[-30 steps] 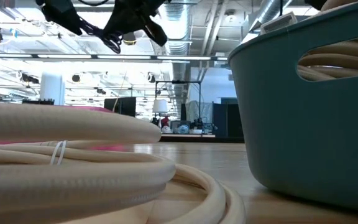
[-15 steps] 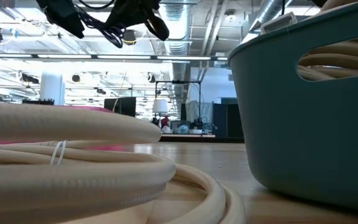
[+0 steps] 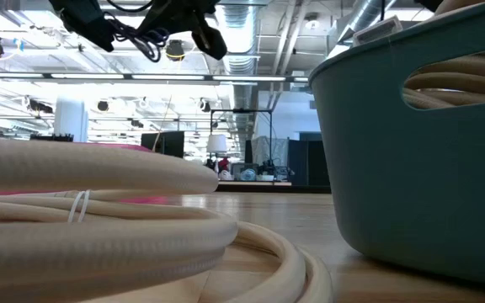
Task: Pick & Place USB Port
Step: Put the purple charger cable into the red bin, then put the white HDMI cable into the blue bin
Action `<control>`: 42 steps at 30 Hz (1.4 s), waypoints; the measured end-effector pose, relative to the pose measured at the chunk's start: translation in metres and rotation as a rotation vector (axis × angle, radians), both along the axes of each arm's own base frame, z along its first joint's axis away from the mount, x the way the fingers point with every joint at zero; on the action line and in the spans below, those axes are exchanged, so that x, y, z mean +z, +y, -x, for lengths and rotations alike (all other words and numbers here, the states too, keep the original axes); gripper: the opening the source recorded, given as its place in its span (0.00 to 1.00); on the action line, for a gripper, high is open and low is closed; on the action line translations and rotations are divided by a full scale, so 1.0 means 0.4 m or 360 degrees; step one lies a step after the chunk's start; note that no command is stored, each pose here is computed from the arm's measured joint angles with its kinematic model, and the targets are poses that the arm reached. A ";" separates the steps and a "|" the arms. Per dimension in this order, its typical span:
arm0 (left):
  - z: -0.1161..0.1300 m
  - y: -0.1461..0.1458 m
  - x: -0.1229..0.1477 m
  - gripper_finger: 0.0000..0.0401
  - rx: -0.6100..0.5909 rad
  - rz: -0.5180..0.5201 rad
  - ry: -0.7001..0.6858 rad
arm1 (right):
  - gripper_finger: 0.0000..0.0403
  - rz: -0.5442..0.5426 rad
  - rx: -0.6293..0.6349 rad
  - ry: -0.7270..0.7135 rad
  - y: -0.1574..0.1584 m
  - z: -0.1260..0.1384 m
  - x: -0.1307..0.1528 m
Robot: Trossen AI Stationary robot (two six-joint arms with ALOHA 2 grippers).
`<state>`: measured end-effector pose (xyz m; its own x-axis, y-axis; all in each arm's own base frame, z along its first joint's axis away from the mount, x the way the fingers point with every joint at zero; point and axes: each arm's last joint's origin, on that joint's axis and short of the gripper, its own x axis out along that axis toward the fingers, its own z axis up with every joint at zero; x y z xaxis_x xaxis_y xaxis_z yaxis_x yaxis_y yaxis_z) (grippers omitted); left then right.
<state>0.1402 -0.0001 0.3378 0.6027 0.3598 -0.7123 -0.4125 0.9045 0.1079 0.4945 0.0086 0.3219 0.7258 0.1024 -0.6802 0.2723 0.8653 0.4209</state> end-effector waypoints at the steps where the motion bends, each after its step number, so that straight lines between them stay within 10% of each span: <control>1: 0.000 0.000 0.000 0.54 0.0000 0.0000 0.0000 | 0.00 -0.0006 0.0003 -0.0004 -0.001 -0.002 -0.001; 13: -0.001 0.000 0.000 0.53 0.0003 0.0003 -0.0007 | 0.02 -0.0075 -0.0085 -0.0093 -0.035 -0.013 0.007; 26: -0.001 -0.001 0.000 0.53 0.0019 0.0039 -0.0019 | 0.37 -0.0006 -0.0164 -0.0209 -0.060 -0.024 0.020; 42: 0.000 -0.001 0.000 0.53 0.0013 0.0045 -0.0014 | 0.41 -0.0121 0.0217 0.0031 -0.034 0.003 -0.009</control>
